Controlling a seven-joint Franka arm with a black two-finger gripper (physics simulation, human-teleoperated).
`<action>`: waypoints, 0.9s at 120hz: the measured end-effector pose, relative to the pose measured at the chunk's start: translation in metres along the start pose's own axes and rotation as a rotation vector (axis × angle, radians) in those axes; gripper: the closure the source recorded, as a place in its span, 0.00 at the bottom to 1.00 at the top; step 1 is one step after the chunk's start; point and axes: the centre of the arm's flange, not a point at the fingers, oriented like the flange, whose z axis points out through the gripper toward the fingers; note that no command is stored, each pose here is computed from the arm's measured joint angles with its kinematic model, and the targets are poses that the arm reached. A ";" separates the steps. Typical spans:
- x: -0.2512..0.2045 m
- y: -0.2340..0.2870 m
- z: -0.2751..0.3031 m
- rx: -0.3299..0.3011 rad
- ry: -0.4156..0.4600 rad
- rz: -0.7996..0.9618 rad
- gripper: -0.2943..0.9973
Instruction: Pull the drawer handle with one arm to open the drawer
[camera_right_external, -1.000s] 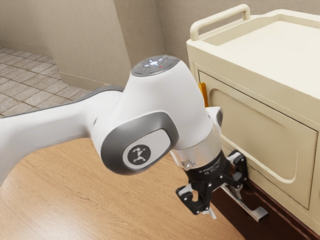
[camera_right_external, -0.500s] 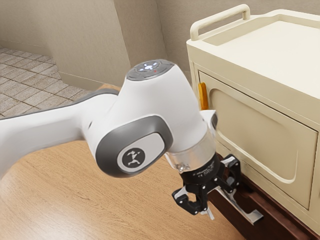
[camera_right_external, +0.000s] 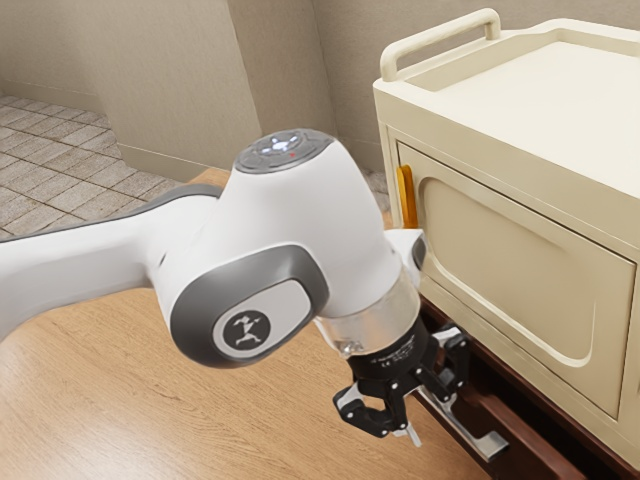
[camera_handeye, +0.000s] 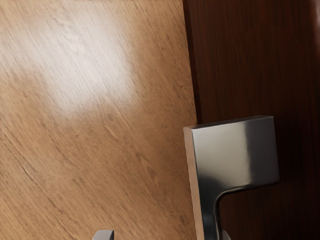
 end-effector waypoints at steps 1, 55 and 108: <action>0.000 0.000 0.000 0.000 0.000 0.001 0.62; 0.005 -0.021 -0.010 -0.035 0.021 0.018 0.64; 0.007 -0.036 -0.011 -0.045 0.033 0.028 0.65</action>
